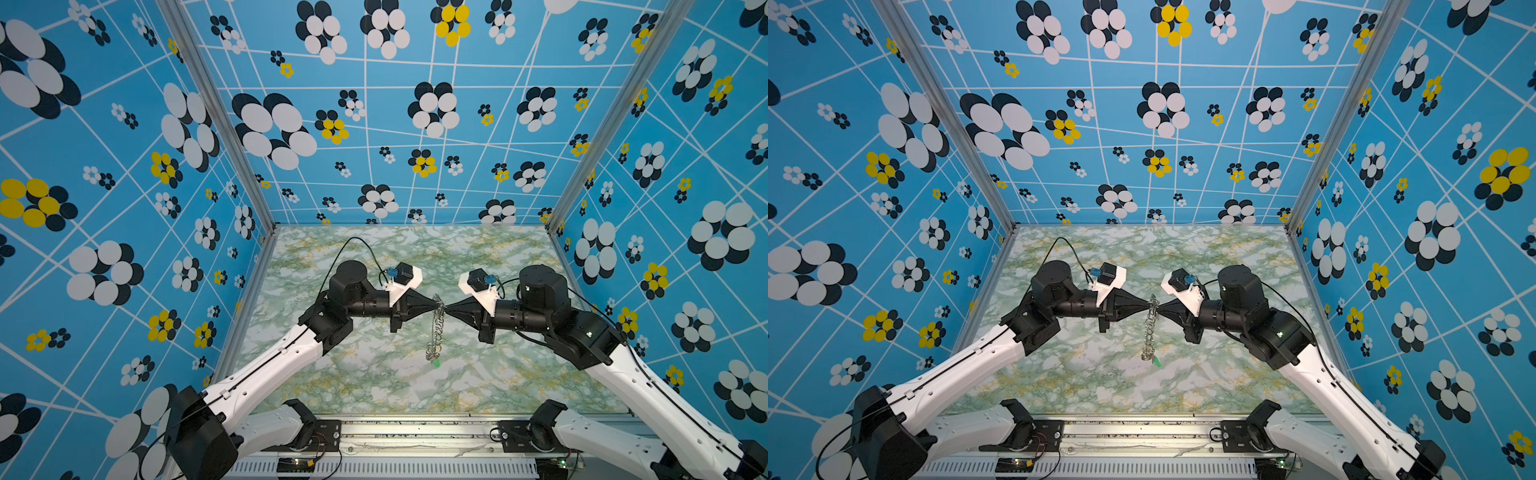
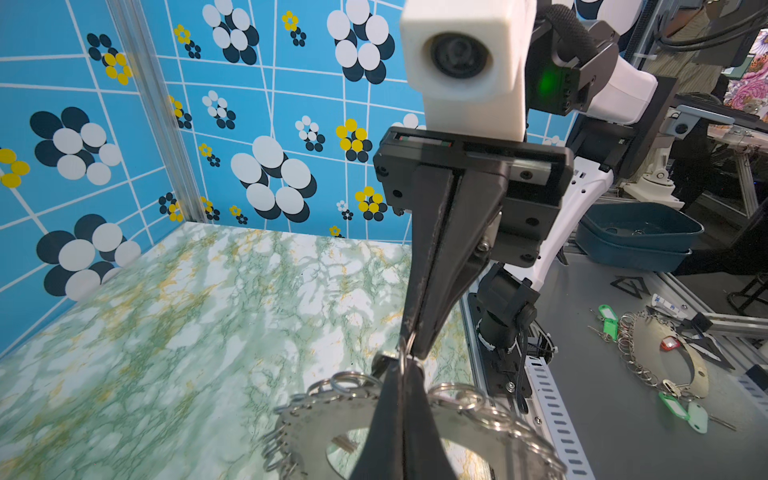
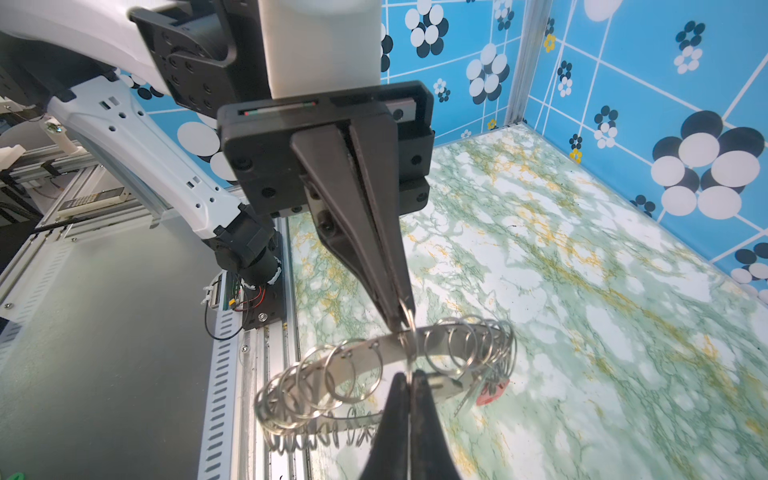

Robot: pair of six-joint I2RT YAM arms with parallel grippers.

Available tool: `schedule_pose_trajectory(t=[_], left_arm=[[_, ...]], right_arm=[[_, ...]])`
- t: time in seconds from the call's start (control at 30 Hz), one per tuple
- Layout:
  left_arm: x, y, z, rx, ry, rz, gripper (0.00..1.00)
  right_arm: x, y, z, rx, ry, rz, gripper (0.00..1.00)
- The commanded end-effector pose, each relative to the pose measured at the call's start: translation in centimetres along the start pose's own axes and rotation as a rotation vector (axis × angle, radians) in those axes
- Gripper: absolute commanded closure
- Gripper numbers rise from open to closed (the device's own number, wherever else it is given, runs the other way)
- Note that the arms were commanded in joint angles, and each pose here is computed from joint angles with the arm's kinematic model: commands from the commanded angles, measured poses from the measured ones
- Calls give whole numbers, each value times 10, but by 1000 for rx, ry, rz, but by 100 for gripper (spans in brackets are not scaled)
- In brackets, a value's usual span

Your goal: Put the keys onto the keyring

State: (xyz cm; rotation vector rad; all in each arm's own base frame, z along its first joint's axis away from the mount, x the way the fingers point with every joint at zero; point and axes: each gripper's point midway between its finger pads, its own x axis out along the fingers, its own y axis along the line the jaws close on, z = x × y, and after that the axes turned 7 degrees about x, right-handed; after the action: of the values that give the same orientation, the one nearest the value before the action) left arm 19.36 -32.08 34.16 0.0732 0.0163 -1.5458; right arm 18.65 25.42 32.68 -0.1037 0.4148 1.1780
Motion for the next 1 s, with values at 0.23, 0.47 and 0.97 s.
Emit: schedule_pose_trajectory(t=[0.23, 0.47, 0.97], left_arm=[[-10, 13, 47, 78, -167, 68, 100], [0, 17, 45, 61, -174, 58, 100], [4, 6, 36, 73, -175, 22, 100]], right_arm=[[12, 16, -16, 60, 10, 101, 100], [27, 32, -11, 50, -17, 175, 100], [2, 12, -5, 52, -67, 59, 56]])
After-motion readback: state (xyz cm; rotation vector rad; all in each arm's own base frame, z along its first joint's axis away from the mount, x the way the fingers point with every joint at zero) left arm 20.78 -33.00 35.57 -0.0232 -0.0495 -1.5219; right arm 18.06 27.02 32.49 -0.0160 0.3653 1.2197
